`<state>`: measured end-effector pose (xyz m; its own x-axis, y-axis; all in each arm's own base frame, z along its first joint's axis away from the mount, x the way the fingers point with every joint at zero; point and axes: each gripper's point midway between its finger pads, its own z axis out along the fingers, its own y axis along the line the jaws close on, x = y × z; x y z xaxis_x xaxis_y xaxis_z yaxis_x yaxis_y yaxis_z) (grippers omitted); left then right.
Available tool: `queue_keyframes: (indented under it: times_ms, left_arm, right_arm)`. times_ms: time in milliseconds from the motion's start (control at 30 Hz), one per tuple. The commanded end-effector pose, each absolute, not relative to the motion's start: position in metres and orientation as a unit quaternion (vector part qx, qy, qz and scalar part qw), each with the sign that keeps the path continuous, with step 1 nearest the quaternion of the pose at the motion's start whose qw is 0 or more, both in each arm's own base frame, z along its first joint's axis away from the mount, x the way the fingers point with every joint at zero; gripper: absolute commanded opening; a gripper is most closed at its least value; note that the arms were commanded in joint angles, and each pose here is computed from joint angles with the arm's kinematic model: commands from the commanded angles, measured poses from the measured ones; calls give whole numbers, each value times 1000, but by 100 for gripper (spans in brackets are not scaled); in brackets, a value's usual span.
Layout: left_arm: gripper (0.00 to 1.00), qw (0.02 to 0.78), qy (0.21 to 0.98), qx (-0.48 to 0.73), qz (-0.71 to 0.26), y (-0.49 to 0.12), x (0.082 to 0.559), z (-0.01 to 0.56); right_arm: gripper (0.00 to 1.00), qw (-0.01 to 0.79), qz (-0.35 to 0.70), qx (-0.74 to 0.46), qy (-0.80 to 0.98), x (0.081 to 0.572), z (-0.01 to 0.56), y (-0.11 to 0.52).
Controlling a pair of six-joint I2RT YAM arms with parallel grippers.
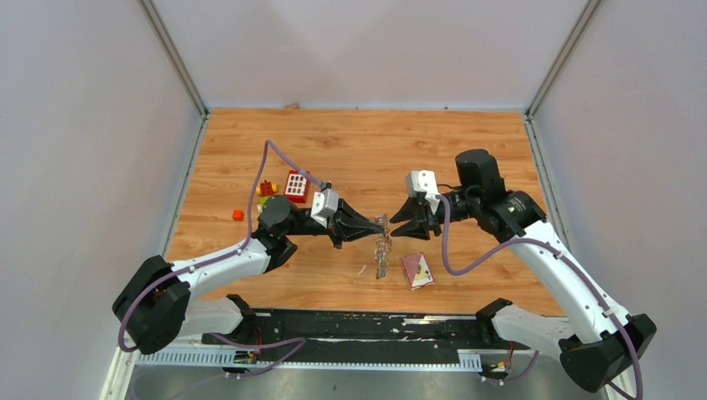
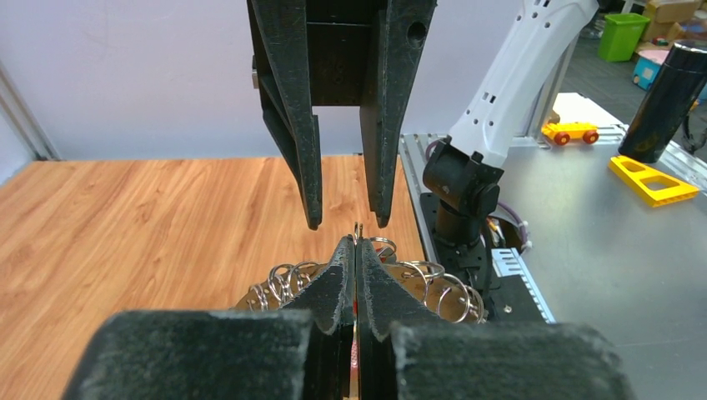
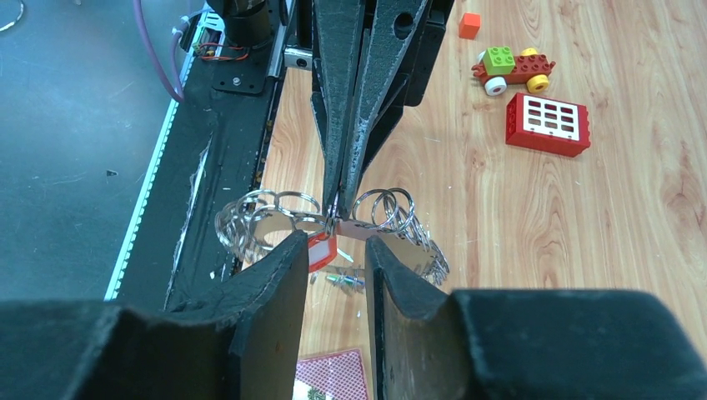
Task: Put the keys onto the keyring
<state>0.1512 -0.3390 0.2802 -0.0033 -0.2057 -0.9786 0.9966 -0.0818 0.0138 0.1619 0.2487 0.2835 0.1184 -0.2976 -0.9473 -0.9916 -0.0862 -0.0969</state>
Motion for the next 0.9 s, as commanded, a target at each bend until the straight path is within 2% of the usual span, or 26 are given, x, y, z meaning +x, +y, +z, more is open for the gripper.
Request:
queue_keyframes:
  times_ms: [0, 567, 733, 867]
  left_arm:
    - [0, 558, 392, 464, -566, -338, 151, 301]
    - [0, 560, 404, 456, -561, -339, 156, 299]
    - [0, 560, 406, 457, -559, -339, 157, 298]
    - [0, 561, 406, 457, -559, -339, 157, 298]
  right_arm:
    - [31, 435, 413, -618, 508, 163, 288, 256]
    - [24, 420, 425, -619, 510, 161, 278, 263]
    - [14, 417, 431, -617, 509, 160, 279, 264]
    - [1, 417, 431, -617, 510, 161, 277, 265]
